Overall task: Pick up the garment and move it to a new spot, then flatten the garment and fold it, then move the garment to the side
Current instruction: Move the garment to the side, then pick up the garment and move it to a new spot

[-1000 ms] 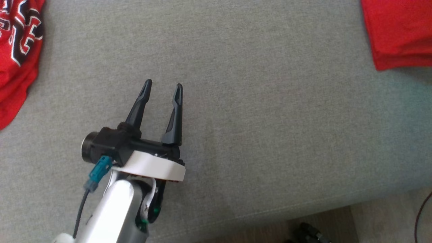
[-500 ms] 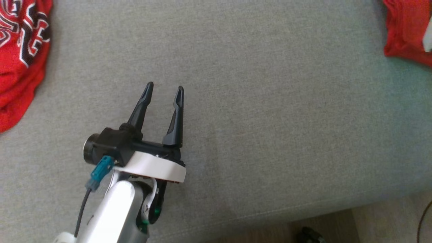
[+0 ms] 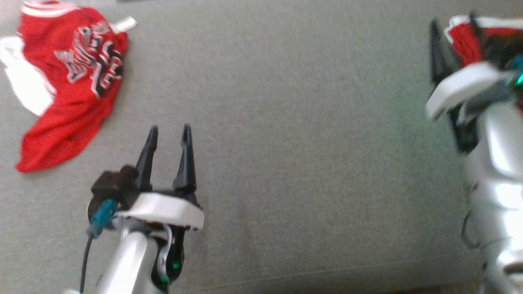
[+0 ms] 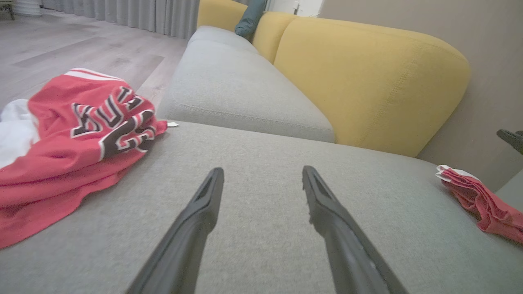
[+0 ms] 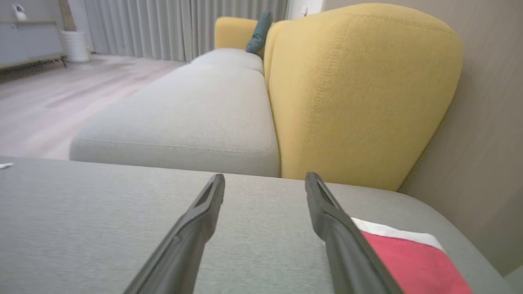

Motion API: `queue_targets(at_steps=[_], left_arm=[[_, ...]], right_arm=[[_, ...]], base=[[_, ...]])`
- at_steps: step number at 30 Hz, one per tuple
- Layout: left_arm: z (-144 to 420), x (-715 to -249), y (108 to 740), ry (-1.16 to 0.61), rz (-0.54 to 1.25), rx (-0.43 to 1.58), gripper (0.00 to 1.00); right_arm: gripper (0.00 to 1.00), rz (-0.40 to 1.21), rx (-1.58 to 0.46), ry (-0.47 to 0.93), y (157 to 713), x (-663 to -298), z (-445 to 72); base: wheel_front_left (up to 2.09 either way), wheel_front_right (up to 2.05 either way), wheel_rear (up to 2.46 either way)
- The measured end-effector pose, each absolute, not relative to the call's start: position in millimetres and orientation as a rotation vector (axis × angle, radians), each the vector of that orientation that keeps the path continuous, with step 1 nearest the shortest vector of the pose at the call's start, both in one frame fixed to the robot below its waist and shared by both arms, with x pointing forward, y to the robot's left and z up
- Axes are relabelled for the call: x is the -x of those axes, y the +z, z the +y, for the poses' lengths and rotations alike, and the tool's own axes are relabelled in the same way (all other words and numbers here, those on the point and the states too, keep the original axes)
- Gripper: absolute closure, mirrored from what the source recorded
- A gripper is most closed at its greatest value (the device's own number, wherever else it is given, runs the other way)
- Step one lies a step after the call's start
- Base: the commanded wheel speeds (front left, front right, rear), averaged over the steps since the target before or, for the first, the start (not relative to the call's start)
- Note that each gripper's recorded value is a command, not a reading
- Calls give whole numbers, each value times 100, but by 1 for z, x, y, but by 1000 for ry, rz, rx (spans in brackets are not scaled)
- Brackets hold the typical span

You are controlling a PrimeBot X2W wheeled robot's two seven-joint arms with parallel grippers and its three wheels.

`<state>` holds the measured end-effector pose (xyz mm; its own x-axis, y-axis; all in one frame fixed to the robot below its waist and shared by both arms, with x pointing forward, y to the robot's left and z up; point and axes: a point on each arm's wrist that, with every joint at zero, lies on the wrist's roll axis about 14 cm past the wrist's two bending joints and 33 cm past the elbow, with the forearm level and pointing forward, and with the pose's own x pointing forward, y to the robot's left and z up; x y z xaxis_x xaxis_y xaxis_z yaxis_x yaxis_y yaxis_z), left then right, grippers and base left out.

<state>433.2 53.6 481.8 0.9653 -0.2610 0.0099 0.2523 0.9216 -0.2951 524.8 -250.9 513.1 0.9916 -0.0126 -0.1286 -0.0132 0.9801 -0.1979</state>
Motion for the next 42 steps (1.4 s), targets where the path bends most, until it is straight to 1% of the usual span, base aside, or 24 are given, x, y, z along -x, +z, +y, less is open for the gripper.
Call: queue_targets(at_steps=[3, 9, 12, 18, 28, 36, 42], left_arm=[[71, -417, 483, -209, 38, 296, 0], [106, -390, 498, -104, -4, 295, 0], [118, -371, 498, -72, -9, 295, 0], [132, -356, 498, -35, -19, 272, 0], [134, -346, 490, -26, 4, 276, 0], [134, -344, 487, -28, 12, 276, 0], [134, -343, 487, -28, 10, 275, 0]], right_arm=[[0, 91, 124, 23, 512, -504, -227], [0, 30, 19, 58, 511, -459, -190], [0, 29, -18, 76, 502, -427, -177], [0, 41, -110, 124, 489, -393, -155], [0, 0, -154, 128, 493, -369, -152], [0, -14, -157, 132, 497, -367, -152], [0, 6, -157, 139, 492, -363, -149]], base=[[0, 0, 0], [0, 0, 0], [0, 0, 0], [0, 0, 0], [0, 0, 0], [0, 0, 0], [0, 0, 0]])
